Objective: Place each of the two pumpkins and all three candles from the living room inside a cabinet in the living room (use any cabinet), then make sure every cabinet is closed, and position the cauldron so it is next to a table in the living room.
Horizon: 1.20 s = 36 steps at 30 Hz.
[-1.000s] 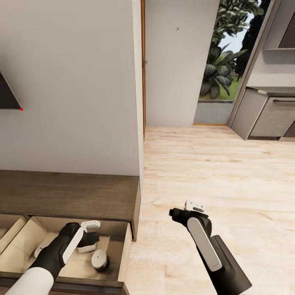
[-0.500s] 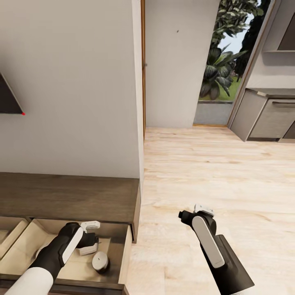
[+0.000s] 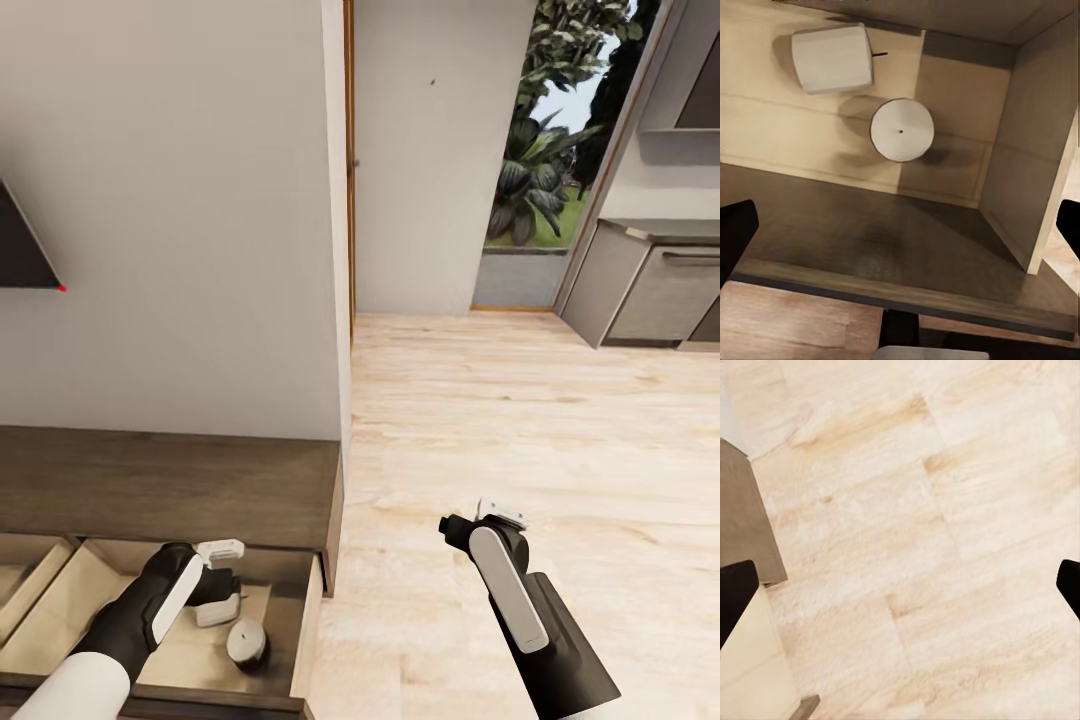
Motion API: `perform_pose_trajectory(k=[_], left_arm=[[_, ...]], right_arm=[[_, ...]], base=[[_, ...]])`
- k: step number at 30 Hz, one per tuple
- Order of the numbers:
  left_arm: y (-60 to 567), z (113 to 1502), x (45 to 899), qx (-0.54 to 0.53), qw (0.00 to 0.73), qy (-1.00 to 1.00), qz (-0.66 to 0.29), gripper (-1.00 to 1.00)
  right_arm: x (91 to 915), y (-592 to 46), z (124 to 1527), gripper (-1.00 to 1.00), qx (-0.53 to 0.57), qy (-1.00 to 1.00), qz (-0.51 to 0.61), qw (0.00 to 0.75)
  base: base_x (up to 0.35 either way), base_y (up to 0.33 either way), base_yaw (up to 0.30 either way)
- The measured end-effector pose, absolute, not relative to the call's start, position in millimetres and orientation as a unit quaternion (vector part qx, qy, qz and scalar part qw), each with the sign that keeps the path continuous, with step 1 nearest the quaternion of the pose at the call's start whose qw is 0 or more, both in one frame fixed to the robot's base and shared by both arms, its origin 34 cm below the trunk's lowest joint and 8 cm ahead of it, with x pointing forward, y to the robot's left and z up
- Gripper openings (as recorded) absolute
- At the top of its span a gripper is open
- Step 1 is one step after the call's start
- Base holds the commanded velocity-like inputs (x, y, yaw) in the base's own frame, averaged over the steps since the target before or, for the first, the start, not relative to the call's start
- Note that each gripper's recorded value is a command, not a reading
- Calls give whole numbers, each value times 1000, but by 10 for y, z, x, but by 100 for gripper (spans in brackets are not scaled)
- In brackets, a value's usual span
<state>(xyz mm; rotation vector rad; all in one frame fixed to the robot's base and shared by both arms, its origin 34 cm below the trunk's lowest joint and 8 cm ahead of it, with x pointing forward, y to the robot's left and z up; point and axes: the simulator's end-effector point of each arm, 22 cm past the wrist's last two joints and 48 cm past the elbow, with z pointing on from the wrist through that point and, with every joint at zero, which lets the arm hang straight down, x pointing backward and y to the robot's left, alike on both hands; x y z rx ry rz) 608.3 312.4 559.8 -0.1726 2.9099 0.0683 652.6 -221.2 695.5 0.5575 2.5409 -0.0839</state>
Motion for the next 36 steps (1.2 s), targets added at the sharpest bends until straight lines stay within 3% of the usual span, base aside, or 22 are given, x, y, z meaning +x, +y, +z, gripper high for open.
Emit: perform_pose_trajectory(k=[36], left_arm=[[3104,6208,6110,-58,112,992,23,100]], right_arm=[[6492,-2220,7446,100,205,945,-37,251]], base=[[0,0,0]])
